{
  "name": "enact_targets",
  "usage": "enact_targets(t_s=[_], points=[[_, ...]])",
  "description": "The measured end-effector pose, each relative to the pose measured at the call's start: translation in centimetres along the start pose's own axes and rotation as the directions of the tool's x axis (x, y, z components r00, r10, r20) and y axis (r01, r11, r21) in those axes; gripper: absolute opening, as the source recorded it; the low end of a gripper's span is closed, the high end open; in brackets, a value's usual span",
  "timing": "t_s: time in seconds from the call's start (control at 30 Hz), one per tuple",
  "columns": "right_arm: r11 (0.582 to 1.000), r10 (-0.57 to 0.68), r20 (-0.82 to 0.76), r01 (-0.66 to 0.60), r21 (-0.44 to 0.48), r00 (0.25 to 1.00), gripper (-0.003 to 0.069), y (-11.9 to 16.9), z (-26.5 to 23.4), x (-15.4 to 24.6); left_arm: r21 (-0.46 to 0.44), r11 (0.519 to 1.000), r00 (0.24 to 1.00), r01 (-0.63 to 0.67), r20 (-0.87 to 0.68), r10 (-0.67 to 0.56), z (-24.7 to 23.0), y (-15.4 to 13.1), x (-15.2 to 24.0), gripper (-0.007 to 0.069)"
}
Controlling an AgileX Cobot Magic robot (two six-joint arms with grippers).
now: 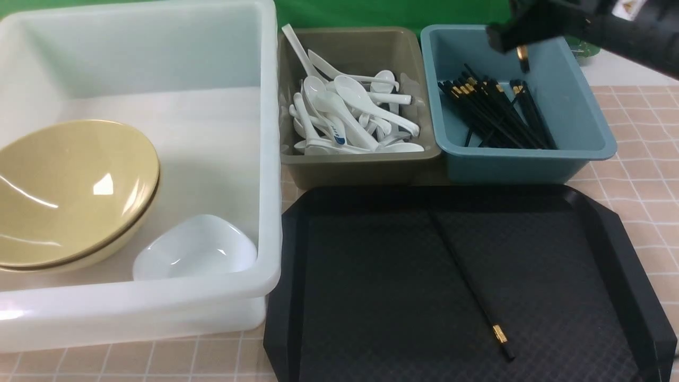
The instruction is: On brown table put chopsticks spoon bowls plates into blue grey white boxes.
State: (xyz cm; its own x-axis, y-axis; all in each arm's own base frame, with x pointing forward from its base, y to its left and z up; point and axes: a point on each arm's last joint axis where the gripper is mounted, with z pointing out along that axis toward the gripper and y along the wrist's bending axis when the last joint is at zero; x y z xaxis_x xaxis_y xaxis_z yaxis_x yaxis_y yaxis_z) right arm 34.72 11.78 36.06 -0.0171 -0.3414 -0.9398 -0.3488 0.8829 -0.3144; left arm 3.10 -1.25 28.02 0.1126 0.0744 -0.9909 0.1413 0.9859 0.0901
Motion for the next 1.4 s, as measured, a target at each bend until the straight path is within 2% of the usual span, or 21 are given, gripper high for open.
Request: enact_targets(t_s=[0.1,0.13,0.17,0.2,0.3,0.37,0.4,0.47,0.57,0.67,0.77,0.97,1.03,1.1,1.13,1.17,1.2,1.27,1.3,1.4], points=[[1.000,0.009,-0.149,-0.009,0.001,0.989,0.0131,-1.0,3.3,2.6,0.002,1.000,1.000,0.001,-0.011,-0.001,0.1,0.0,0.3,0.0005],[1.000,0.009,-0.155,-0.009,0.003,0.988,0.0137,-1.1,3.3,2.5,0.002,1.000,1.000,0.001,-0.011,-0.001,0.1,0.0,0.3,0.0005],[0.999,0.036,-0.257,-0.037,0.000,0.966,0.0196,-1.5,4.6,4.3,0.002,1.000,1.000,0.002,-0.014,-0.002,0.1,0.0,0.4,0.0005],[0.999,0.040,-0.276,-0.042,0.000,0.960,0.0203,-1.6,4.7,4.4,0.002,1.000,1.000,0.002,-0.014,-0.002,0.1,0.0,0.4,0.0005],[0.990,0.122,-0.485,-0.139,0.002,0.866,0.0314,-1.6,4.8,6.0,0.002,1.000,1.000,0.002,-0.018,-0.002,0.1,0.0,0.5,0.0005],[0.982,0.155,-0.584,-0.189,0.002,0.797,0.0340,-1.1,4.1,6.0,0.002,1.000,1.000,0.002,-0.018,-0.002,0.1,0.0,0.5,0.0005],[0.980,0.161,-0.596,-0.197,0.004,0.787,0.0344,-1.0,4.1,6.0,0.002,1.000,1.000,0.002,-0.018,-0.002,0.1,0.0,0.5,0.0005],[0.972,0.143,-0.727,-0.233,-0.024,0.671,0.0353,0.7,2.9,6.6,0.001,1.000,1.000,0.002,-0.016,-0.002,0.1,0.0,0.5,0.0005],[0.961,0.035,-0.859,-0.253,-0.111,0.510,0.0355,4.7,1.1,9.0,0.000,1.000,1.000,0.002,-0.014,-0.002,0.1,0.0,0.5,0.0005],[0.949,-0.045,-0.896,-0.260,-0.176,0.442,0.0356,7.9,-0.2,11.2,-0.004,1.000,1.000,-0.001,-0.008,0.001,0.1,0.0,0.4,0.0005],[0.940,-0.092,-0.895,-0.257,-0.222,0.436,0.0358,10.3,-1.1,13.1,-0.006,1.000,1.000,-0.005,-0.006,0.005,0.1,0.0,0.4,0.0005],[0.941,-0.055,-0.906,-0.281,-0.187,0.419,0.0337,12.2,-0.9,16.4,-0.009,1.000,1.000,-0.007,-0.003,0.007,0.1,0.1,0.4,0.0005],[0.941,-0.069,-0.911,-0.277,-0.195,0.408,0.0278,12.4,-0.8,16.9,-0.009,1.000,1.000,-0.008,-0.003,0.008,0.1,0.1,0.4,0.0005],[0.934,-0.114,-0.900,-0.264,-0.241,0.421,0.0167,12.8,-0.8,16.8,-0.011,1.000,1.000,-0.008,0.000,0.008,0.1,0.1,0.4,0.0005],[0.933,-0.118,-0.898,-0.262,-0.246,0.423,0.0155,12.7,-0.8,16.8,-0.011,1.000,1.000,-0.008,0.000,0.008,0.1,0.1,0.4,0.0005],[0.925,-0.135,-0.890,-0.267,-0.271,0.436,0.0097,13.2,-1.1,16.4,-0.011,1.000,1.000,-0.009,0.001,0.009,0.1,0.1,0.4,0.0005],[0.918,-0.147,-0.880,-0.270,-0.291,0.451,0.0073,13.7,-1.5,15.8,-0.012,1.000,1.000,-0.009,0.002,0.009,0.1,0.1,0.4,0.0005],[0.912,-0.150,-0.863,-0.270,-0.309,0.482,0.0071,13.9,-2.0,14.7,-0.013,1.000,1.000,-0.010,0.002,0.010,0.1,0.1,0.4,0.0005],[0.909,-0.147,-0.839,-0.264,-0.324,0.525,0.0071,13.9,-2.5,13.3,-0.013,1.000,1.000,-0.010,0.003,0.010,0.1,0.1,0.3,0.0005],[0.911,-0.080,-0.683,-0.225,-0.345,0.726,0.0074,12.3,-4.6,7.7,-0.014,1.000,1.000,-0.012,0.003,0.012,0.1,0.1,0.3,0.0005]])
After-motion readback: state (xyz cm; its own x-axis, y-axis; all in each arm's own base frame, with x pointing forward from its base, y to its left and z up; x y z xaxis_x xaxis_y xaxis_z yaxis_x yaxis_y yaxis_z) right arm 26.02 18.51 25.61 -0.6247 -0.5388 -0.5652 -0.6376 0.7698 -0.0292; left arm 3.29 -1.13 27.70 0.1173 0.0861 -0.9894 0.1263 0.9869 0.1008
